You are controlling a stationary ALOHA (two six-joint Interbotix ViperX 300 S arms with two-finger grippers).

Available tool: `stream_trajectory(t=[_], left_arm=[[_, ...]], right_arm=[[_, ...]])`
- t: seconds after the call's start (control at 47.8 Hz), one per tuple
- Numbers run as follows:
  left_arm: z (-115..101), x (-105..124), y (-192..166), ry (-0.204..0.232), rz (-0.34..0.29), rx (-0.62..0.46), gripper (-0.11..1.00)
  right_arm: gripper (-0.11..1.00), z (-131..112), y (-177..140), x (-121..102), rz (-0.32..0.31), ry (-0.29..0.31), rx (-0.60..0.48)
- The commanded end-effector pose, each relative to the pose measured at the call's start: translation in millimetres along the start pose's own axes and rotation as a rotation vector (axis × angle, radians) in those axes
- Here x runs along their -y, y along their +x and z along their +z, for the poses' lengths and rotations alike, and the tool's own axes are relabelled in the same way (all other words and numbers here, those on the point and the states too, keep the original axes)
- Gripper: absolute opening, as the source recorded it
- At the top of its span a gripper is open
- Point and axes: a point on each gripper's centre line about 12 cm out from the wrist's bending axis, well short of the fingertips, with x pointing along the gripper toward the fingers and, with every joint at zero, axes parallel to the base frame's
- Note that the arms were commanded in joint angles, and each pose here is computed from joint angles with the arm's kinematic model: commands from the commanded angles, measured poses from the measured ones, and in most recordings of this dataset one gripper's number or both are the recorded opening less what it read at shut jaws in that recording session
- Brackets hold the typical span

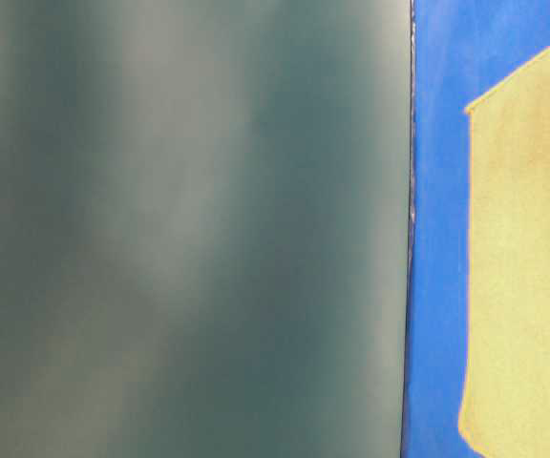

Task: Fold the orange towel.
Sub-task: 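Move both grippers to the towel's top corners and grasp them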

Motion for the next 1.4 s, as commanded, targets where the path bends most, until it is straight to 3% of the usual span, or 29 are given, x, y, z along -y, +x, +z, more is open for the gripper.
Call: stream_trajectory(t=[0.0,0.084,0.272,0.586,0.669,0.753,0.858,0.941,1.192,1.381], left_arm=[[-4.3,-3.3,5.2,-0.050,0.022,-0.047,0.00],[-13.1,-8.9,6.8,-0.057,0.050,-0.100,0.00],[-36.0,-29.6,13.2,-0.103,0.152,-0.212,0.00],[-80.0,-69.1,23.2,-0.138,0.320,-0.393,0.02],[-91.9,-79.4,24.0,-0.148,0.360,-0.425,0.14],[-101.6,-88.2,24.0,-0.156,0.395,-0.443,0.36],[-114.4,-99.0,23.7,-0.164,0.435,-0.461,0.69],[-129.3,-109.0,23.3,-0.173,0.472,-0.481,0.86],[-173.3,-132.3,26.0,-0.201,0.543,-0.560,0.85],[-196.8,-145.0,35.8,-0.217,0.563,-0.608,0.85]], right_arm=[[0.00,11.1,3.5,1.5,-0.008,0.013,0.029],[0.00,8.1,5.6,6.8,-0.034,0.016,0.006],[0.00,-3.2,14.7,32.8,-0.158,0.058,-0.073],[0.01,-44.6,45.2,86.4,-0.356,0.121,-0.274],[0.01,-59.3,53.1,102.4,-0.404,0.142,-0.333],[0.05,-75.5,63.9,119.2,-0.444,0.162,-0.406],[0.35,-96.9,74.3,134.2,-0.474,0.184,-0.505],[0.56,-117.2,81.5,145.8,-0.493,0.196,-0.585],[0.53,-161.1,95.7,163.7,-0.508,0.215,-0.708],[0.53,-187.1,101.1,171.8,-0.517,0.227,-0.753]])
